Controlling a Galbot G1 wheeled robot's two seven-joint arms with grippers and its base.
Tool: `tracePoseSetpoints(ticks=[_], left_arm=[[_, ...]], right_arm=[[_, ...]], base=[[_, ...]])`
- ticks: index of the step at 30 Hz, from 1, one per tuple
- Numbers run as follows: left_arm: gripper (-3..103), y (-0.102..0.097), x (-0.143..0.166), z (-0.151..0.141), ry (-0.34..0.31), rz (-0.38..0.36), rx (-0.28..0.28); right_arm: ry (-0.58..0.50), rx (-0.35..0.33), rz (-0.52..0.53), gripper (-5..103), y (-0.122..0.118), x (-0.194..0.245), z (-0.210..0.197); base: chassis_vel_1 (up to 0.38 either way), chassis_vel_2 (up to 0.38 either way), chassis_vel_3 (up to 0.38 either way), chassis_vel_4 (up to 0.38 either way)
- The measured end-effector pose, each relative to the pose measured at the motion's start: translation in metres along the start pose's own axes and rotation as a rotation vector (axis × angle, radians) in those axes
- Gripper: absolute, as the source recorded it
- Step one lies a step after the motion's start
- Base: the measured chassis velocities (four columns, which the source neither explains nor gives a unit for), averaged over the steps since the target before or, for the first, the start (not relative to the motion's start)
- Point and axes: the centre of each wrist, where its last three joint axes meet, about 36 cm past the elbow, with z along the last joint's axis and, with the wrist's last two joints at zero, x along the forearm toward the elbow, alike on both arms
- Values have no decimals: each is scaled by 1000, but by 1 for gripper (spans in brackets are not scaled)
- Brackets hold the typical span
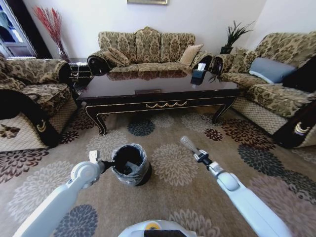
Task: Move to the front of the table and pick up the trash from the floor, then place it into the trash bin.
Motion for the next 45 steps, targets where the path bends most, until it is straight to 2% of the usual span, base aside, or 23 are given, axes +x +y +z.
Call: tracePoseSetpoints(ticks=[4,8,11,12,16,18,19,22,23,27,29,33,35,37,39,45], left_arm=[[0,-3,6,7,11,-3,-24],[0,-10,11,10,12,3,-45],[0,-26,4,10,27,27,-86],[0,-26,4,10,27,27,-86],[0,-57,-11,-2,42,58,-157],[0,-63,-14,-5,40,65,-167],[0,-72,-17,-8,39,77,-179],[0,-93,-24,-10,42,109,-204],[0,-93,-24,-10,42,109,-204],[0,-125,-35,-3,78,169,-248],[0,-131,-39,-2,87,176,-261],[0,-165,-53,-4,111,212,-301],[0,-167,-54,-5,112,214,-304],[0,-192,-60,-8,122,240,-344],[0,-205,-63,-11,128,252,-367],[0,-227,-65,-18,128,274,-400]], right_arm=[[-103,1,-24,24,16,15,-51],[-183,-34,-57,24,38,27,-91],[-220,-56,-76,24,52,48,-114],[-220,-56,-76,24,52,48,-114],[-245,-75,-99,24,63,72,-137],[-245,-83,-105,24,66,76,-140],[-250,-92,-114,24,70,83,-146],[-250,-107,-128,24,77,94,-154],[-250,-107,-128,24,77,94,-154],[-238,-67,-139,24,79,97,-148],[-237,-65,-140,24,79,97,-147],[-225,-74,-144,24,82,98,-144],[-224,-75,-145,24,82,98,-144],[-207,-82,-154,24,86,101,-141],[-196,-82,-155,24,87,105,-140],[-197,-62,-146,24,87,106,-141]], base=[[0,0,0,0],[0,0,0,0],[0,0,0,0],[0,0,0,0],[0,0,0,0],[0,0,0,0],[0,0,0,0],[0,0,0,0],[0,0,0,0],[0,0,0,0],[0,0,0,0],[0,0,0,0],[0,0,0,0],[0,0,0,0],[0,0,0,0],[0,0,0,0]])
